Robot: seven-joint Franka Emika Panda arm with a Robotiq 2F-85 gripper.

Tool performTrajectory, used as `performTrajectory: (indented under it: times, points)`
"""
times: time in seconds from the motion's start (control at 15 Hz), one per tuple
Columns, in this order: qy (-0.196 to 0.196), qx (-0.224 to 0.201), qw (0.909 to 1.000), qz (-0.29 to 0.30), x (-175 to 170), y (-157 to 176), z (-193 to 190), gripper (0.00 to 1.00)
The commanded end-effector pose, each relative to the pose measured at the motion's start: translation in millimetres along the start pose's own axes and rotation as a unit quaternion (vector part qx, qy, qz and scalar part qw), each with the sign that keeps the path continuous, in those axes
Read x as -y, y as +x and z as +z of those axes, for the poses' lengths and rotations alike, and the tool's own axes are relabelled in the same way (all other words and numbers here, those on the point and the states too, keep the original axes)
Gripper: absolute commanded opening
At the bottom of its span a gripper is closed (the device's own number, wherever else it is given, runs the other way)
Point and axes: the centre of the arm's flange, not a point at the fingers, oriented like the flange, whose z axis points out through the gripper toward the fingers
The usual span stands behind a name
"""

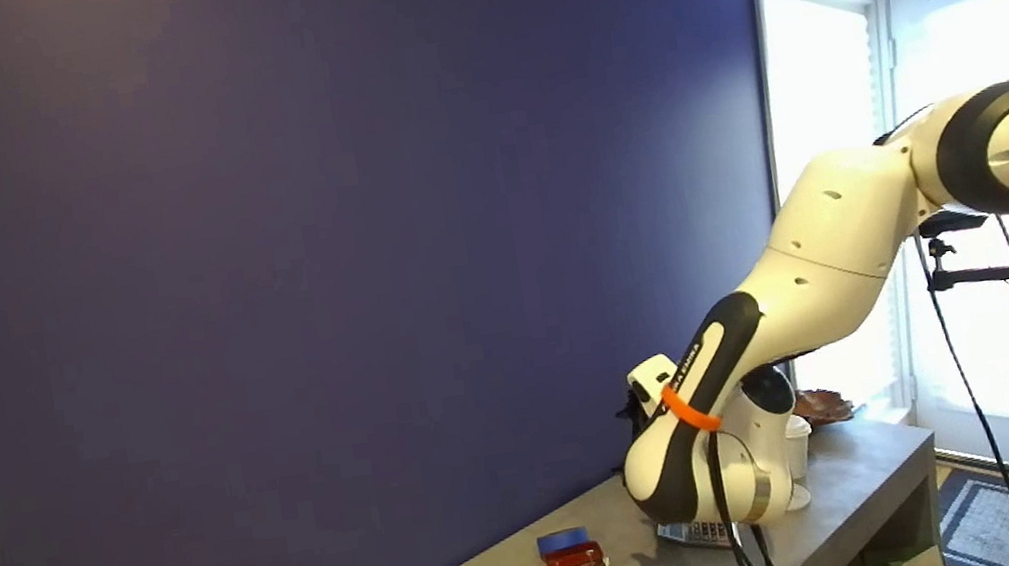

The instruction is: Put the blue tape in the toy cart

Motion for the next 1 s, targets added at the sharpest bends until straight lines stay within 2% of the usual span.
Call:
performTrajectory:
  times: [0.0, 0.33, 0.4, 0.53, 0.93]
  points:
    - [0.041, 0.043, 0.9982, -0.013, -21, 15, -25, 1.0]
    - [0.102, 0.083, 0.99, -0.052, -21, 0, -29, 1.0]
    - [0.077, 0.073, 0.9936, -0.036, -5, -20, -16, 1.0]
    - [0.091, 0.078, 0.9917, -0.047, -4, -22, -16, 1.0]
    - [0.093, 0.077, 0.9914, -0.051, -4, -22, -16, 1.0]
